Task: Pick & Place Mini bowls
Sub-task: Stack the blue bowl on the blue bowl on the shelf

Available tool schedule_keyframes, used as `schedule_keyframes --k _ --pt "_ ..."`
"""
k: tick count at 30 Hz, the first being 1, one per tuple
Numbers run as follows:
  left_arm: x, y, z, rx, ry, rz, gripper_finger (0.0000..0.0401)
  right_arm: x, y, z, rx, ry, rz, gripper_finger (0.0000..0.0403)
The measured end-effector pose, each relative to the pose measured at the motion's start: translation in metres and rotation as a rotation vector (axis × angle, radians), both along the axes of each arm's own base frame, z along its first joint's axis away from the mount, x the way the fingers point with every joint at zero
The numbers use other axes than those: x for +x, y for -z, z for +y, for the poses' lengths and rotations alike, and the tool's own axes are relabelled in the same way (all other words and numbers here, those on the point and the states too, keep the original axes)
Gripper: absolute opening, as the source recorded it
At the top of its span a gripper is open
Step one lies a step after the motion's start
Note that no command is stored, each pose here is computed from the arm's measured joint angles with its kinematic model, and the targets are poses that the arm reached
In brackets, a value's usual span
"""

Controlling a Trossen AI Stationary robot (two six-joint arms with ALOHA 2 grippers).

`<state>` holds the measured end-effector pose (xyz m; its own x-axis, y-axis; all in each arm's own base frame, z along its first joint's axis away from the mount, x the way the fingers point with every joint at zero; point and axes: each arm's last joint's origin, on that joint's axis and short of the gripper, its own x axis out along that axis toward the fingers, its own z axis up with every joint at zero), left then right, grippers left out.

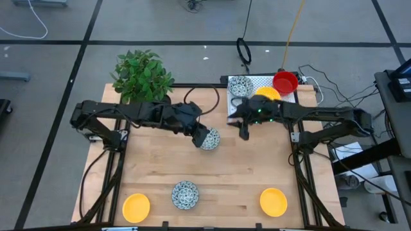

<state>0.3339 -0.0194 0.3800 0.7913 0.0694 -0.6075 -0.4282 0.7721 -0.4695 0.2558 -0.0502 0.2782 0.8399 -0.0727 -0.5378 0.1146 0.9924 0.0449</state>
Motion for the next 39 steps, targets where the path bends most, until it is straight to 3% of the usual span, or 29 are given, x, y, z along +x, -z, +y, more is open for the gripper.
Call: schedule_keyframes --k 7,20,33,39 --pt "-0.015 0.0 -0.002 0.011 0.1 0.086 0.009 0.019 0.025 0.017 0.038 -0.054 0.098 0.013" --pt "-0.065 -0.02 -0.012 0.113 0.056 0.158 0.009 0.052 0.064 0.039 -0.034 -0.203 0.149 0.013" --pt "-0.071 -0.023 -0.014 0.108 0.013 0.159 0.009 0.087 0.098 0.065 -0.12 -0.342 0.181 0.013" --pt "-0.072 -0.022 -0.014 0.102 0.006 0.174 0.009 0.096 0.114 0.065 -0.215 -0.305 0.238 0.013"
